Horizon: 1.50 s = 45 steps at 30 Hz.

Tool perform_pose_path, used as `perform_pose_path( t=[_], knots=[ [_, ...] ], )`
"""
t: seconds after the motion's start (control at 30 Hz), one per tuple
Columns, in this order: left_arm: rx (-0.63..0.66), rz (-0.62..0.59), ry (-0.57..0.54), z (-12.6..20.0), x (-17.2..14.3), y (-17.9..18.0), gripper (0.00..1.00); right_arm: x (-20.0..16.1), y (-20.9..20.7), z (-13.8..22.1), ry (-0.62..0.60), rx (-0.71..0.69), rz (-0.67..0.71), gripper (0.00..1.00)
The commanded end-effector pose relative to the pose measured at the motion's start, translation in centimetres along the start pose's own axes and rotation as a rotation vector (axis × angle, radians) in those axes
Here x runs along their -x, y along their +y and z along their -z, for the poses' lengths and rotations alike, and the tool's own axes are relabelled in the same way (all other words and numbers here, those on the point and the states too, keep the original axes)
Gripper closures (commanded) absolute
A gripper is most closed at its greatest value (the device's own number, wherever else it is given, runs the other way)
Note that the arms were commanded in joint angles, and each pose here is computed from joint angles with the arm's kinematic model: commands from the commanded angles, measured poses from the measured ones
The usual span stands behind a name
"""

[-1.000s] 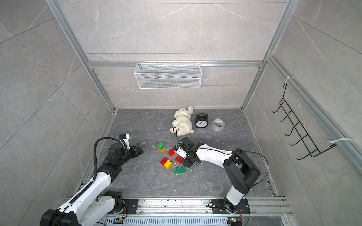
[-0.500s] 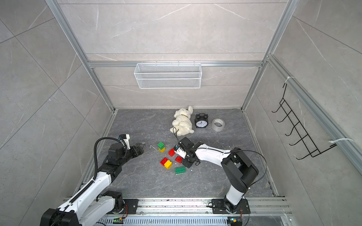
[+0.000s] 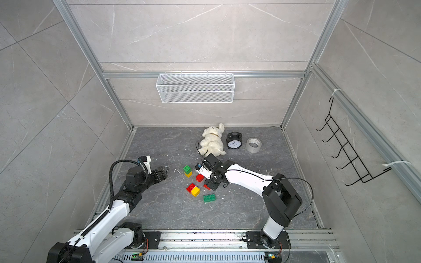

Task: Assemble the letter r with lego
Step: Pick up the lego brick from the center of the board, then assemble the lego brick with the lego brick.

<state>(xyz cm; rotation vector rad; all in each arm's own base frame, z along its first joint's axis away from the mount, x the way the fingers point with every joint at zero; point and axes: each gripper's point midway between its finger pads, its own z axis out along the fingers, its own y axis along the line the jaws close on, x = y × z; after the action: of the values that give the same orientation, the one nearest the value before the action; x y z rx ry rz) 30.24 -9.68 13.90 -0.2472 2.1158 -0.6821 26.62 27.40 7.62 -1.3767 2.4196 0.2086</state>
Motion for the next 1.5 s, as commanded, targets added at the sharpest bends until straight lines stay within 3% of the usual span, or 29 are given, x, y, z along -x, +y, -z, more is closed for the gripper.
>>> perform_pose_path(
  t=[0.0, 0.53, 1.03, 1.47],
  knots=[
    [-0.023, -0.018, -0.031, 0.1, 0.7, -0.4, 0.14, -0.6, 0.4, -0.7, 0.062, 0.024, 0.025, 0.8],
    [-0.03, -0.012, -0.022, -0.3, 0.4, -0.3, 0.14, 0.0, 0.5, -1.8, 0.074, 0.019, 0.037, 0.8],
    [-0.024, -0.012, -0.02, -0.2, 0.0, 0.0, 0.14, -1.9, 0.2, -2.8, 0.137, -0.012, 0.033, 0.81],
    [-0.023, -0.009, -0.018, -0.3, -0.4, 0.2, 0.14, -5.4, 1.0, -3.9, 0.301, 0.023, 0.033, 0.85]
  ],
)
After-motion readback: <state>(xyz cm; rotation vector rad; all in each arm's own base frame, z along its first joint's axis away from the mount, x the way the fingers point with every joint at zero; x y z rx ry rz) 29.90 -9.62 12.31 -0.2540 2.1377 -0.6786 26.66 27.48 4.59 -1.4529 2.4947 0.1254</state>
